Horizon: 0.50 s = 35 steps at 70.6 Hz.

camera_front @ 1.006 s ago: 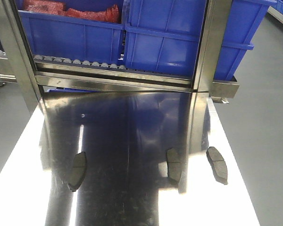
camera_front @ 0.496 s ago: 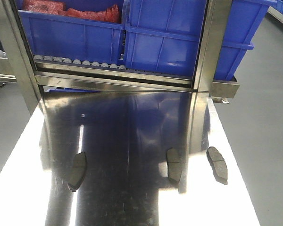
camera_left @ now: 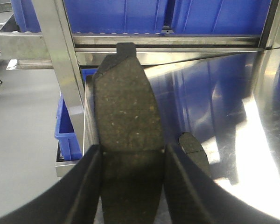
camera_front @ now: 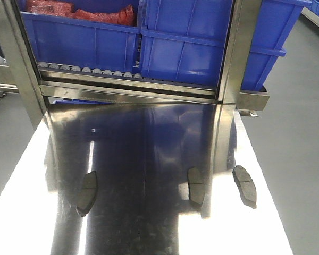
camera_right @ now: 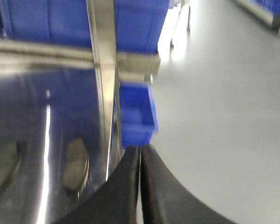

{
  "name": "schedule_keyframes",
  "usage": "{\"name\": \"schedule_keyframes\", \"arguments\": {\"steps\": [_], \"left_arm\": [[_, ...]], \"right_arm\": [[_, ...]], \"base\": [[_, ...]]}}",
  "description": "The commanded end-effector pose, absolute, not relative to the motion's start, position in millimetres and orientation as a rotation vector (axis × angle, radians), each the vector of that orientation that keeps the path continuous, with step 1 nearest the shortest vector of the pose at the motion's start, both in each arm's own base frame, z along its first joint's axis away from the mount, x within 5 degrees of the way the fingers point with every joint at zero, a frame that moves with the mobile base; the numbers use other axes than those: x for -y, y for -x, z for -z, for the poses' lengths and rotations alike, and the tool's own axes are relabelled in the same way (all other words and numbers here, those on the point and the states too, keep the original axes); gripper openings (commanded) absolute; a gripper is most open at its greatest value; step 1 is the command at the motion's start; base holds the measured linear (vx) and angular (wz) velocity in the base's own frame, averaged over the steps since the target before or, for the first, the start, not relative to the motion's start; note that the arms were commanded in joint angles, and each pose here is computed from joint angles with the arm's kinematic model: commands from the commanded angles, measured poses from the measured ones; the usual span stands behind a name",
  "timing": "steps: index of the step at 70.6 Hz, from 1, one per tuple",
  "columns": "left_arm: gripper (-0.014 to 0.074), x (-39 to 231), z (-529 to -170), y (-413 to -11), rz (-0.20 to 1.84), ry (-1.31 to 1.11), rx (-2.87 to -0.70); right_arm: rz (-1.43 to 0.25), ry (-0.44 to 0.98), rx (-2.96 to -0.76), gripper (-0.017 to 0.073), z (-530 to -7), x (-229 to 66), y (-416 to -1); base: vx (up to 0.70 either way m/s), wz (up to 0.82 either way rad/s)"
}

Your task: Move and align brake pads A on conveyor

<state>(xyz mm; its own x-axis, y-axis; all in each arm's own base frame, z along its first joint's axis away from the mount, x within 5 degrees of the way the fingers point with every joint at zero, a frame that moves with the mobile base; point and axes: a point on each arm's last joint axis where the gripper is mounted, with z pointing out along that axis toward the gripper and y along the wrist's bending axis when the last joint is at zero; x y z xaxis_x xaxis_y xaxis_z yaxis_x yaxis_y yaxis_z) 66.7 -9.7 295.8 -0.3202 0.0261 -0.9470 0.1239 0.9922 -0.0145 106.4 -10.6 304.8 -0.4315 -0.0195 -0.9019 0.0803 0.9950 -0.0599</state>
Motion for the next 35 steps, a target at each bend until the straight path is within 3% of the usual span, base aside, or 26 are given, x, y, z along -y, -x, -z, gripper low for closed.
{"name": "schedule_keyframes", "arguments": {"steps": [1, 12, 26, 35], "left_arm": [[0.0146, 10, -314, -68, 0.112, -0.097, -1.772], [0.0146, 10, -314, -68, 0.112, -0.097, -1.772], [0.0146, 10, -314, -68, 0.112, -0.097, -1.772], [0.0146, 10, -314, -68, 0.112, -0.097, -1.772]], "right_arm": [[0.128, -0.035, -2.057, 0.0001, -323, 13, -129], [0.136, -0.025, -2.102, 0.0116, -319, 15, -149], [0.144, -0.018, -2.109, 0.0514, -317, 16, -153], [0.114, -0.036, -2.120, 0.0684, -315, 15, -157]], "base": [[0.00, 0.00], [0.00, 0.00], [0.00, 0.00], [0.00, 0.00]]}}
